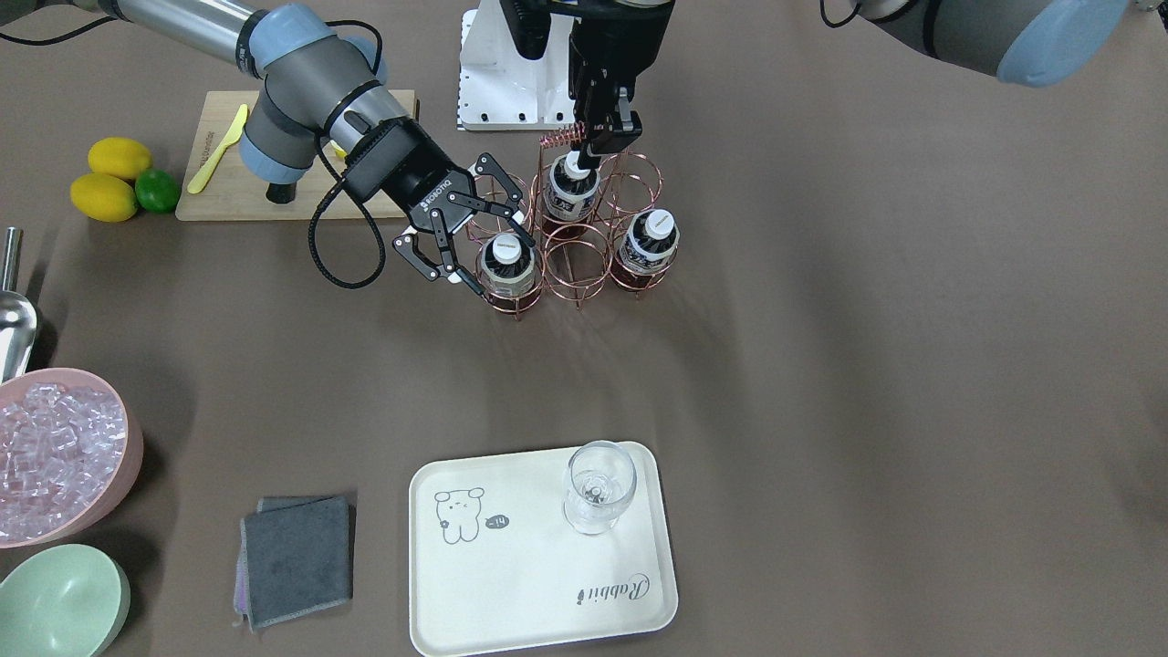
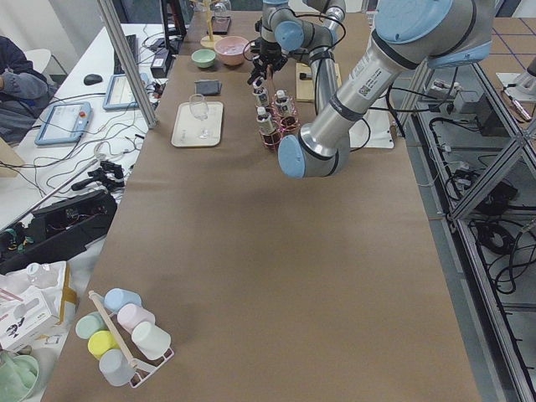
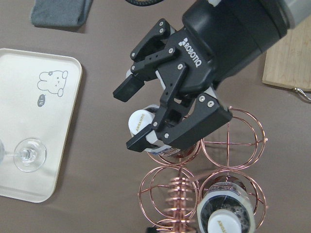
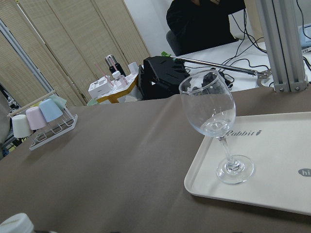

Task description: Take tea from basket to plate

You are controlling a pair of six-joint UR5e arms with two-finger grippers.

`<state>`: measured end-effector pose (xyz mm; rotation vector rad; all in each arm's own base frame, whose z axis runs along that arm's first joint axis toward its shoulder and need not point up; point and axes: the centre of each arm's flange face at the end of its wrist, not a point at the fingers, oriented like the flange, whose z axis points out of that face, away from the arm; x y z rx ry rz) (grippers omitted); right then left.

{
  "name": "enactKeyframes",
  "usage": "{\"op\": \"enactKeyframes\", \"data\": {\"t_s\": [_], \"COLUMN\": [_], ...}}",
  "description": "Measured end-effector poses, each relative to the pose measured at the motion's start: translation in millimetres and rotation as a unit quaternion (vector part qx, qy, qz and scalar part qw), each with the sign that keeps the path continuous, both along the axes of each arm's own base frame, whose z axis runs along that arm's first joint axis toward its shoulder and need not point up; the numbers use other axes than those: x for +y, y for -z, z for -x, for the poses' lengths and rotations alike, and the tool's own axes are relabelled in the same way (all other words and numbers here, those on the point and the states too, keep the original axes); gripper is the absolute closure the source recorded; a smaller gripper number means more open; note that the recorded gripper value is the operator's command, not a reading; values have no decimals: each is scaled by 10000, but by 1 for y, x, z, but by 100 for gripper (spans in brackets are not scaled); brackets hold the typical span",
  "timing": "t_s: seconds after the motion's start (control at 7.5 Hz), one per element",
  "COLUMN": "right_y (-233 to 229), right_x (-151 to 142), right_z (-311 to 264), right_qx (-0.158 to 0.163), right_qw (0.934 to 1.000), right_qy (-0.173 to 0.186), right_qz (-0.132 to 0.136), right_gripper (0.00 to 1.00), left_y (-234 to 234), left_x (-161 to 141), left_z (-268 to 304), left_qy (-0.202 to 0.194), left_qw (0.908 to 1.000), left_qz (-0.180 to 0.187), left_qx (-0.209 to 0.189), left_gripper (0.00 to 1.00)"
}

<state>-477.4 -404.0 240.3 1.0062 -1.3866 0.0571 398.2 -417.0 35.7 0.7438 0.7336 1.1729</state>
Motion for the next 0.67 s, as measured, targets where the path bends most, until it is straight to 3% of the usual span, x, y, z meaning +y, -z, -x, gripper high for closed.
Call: {"op": "enactKeyframes", "data": {"t_s": [0.53, 0.67], "right_y": [2, 3], "right_x": [0, 0], "right_z": [1, 0], "right_qx": [27, 26], "right_qw": [10000, 10000], "right_qy": [6, 6], "right_qz": [12, 15], "right_gripper": [72, 100], "left_y": [-3, -3], "left_x": [2, 2], "left_z": [2, 2], "left_qy": [-5, -5], "left_qw": [10000, 10000], "left_qz": [-14, -14], "left_qx": [-1, 0], "left_gripper": [100, 100]}}
